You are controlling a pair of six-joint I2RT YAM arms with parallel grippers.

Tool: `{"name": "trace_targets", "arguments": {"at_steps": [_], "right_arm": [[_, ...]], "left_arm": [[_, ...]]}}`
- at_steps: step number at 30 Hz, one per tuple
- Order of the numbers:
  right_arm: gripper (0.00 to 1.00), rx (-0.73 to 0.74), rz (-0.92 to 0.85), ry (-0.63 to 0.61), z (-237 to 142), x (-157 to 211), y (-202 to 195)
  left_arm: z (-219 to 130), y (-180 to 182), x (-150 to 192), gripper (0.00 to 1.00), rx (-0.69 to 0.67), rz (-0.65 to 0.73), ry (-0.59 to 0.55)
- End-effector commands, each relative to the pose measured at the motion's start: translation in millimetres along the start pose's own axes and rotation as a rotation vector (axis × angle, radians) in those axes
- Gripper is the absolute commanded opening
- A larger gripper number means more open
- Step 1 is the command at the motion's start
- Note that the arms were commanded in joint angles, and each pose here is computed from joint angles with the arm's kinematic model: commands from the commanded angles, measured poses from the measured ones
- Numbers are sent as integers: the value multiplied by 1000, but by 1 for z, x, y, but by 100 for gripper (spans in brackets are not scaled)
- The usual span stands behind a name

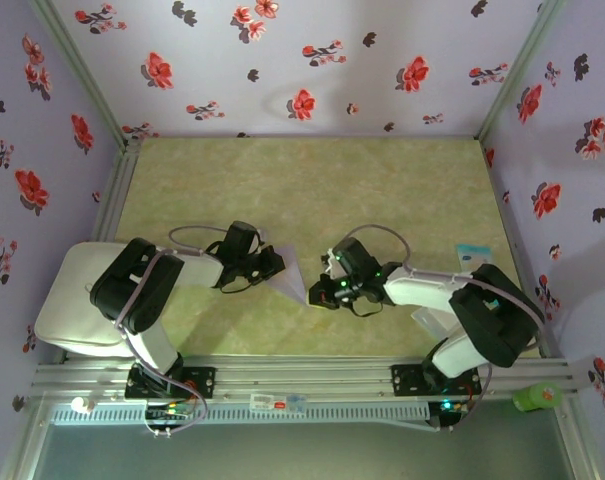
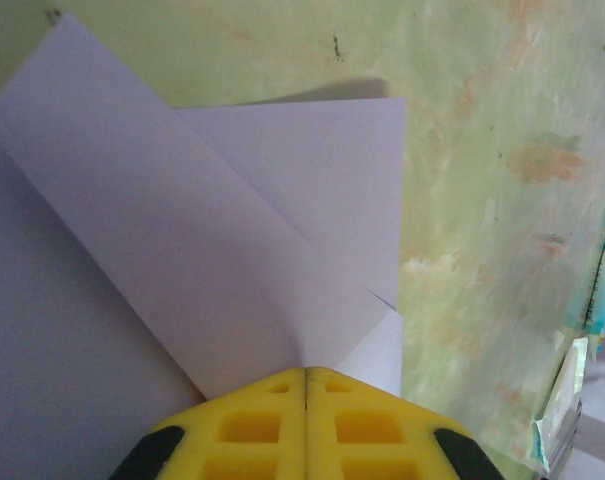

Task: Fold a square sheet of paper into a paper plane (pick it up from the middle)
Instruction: Fourth fold the wing at the center of the table.

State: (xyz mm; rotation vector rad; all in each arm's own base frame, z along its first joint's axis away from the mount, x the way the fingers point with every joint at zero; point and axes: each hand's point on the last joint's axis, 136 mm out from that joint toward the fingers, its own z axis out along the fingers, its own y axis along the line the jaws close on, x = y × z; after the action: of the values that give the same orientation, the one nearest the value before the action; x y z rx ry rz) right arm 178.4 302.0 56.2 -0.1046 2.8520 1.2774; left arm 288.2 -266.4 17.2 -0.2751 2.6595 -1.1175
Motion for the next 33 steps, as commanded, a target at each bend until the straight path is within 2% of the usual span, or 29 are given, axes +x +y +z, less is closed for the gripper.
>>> {"name": "trace_targets", "arguments": {"at_steps": [1, 10, 17, 21, 23, 25, 27, 30, 33], "right_arm": [[5, -7, 19, -22, 10, -23, 12], [5, 24, 84, -21, 36, -35, -8], [5, 80, 158, 18, 42, -8, -51], [6, 9, 161, -2, 38, -12, -36], [7, -16, 134, -50, 29, -23, -21], [8, -24, 101, -97, 22, -34, -9], [8, -18, 74, -92, 21, -40, -2], [8, 13, 70, -39, 32, -42, -7], [7, 68, 110, -3, 44, -35, -29]], "left_arm": [[-2, 47, 13, 7, -162, -58, 11], [-2, 45, 12, 7, -158, -55, 9], [-4, 35, 9, 7, -130, -51, 5], [-4, 33, 7, 7, -127, -47, 2], [-4, 32, 7, 7, -123, -51, 4], [-4, 32, 7, 7, -121, -52, 2], [-3, 32, 7, 7, -122, -52, 3], [-3, 31, 6, 8, -119, -53, 3], [-3, 28, 6, 8, -113, -52, 4]]}}
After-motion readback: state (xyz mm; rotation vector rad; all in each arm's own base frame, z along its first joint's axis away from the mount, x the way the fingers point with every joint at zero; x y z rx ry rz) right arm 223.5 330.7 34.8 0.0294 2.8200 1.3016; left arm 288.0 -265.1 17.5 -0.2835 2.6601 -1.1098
